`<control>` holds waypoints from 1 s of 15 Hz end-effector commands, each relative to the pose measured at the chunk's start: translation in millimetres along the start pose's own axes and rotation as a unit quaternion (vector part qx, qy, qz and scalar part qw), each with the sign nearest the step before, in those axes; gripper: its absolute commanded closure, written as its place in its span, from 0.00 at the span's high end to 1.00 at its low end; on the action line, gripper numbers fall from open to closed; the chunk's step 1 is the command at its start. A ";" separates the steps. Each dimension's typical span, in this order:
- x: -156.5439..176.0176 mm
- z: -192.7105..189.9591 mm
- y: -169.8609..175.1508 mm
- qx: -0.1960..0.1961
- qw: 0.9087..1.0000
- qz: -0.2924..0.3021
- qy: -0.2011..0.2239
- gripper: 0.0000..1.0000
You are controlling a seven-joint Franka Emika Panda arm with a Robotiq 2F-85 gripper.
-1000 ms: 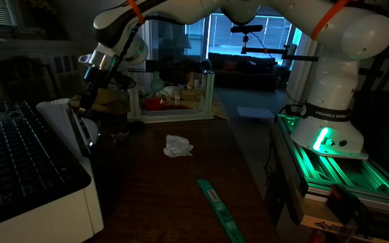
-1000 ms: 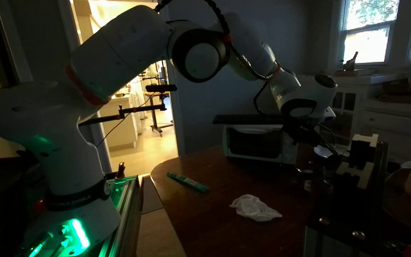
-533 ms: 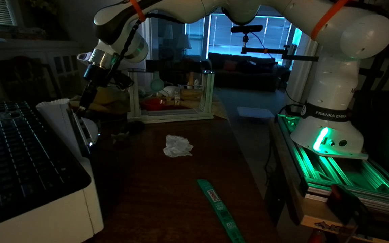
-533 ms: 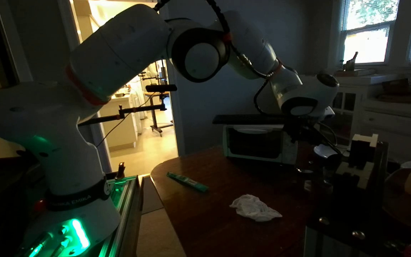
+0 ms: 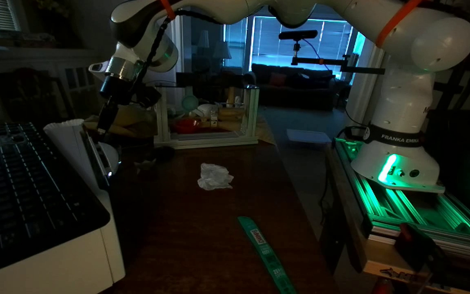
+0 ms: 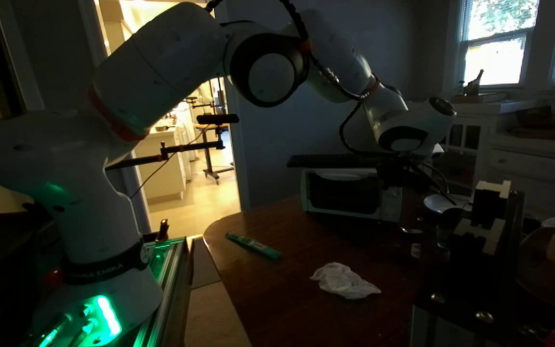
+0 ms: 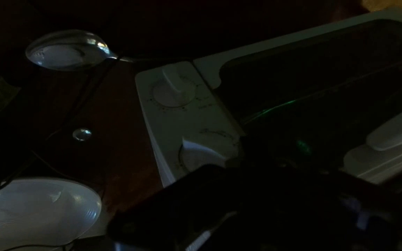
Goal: Turn the topmost knob on the white oven.
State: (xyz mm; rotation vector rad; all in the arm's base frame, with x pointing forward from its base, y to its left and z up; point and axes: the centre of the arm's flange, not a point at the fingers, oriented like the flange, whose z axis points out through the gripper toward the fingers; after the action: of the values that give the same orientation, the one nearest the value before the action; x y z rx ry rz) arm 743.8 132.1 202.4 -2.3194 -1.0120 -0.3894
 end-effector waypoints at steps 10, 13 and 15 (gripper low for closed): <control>-4.9 -82.7 -34.2 -0.142 0.981 0.119 -0.055 0.34; -4.7 -94.1 -57.3 -0.181 0.965 0.180 -0.065 0.58; -6.2 -97.6 -73.9 -0.191 0.954 0.221 -0.070 0.73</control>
State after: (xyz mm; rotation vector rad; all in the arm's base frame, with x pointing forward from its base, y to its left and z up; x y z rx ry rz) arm 719.3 100.0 291.5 -2.7762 -0.6147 -0.3226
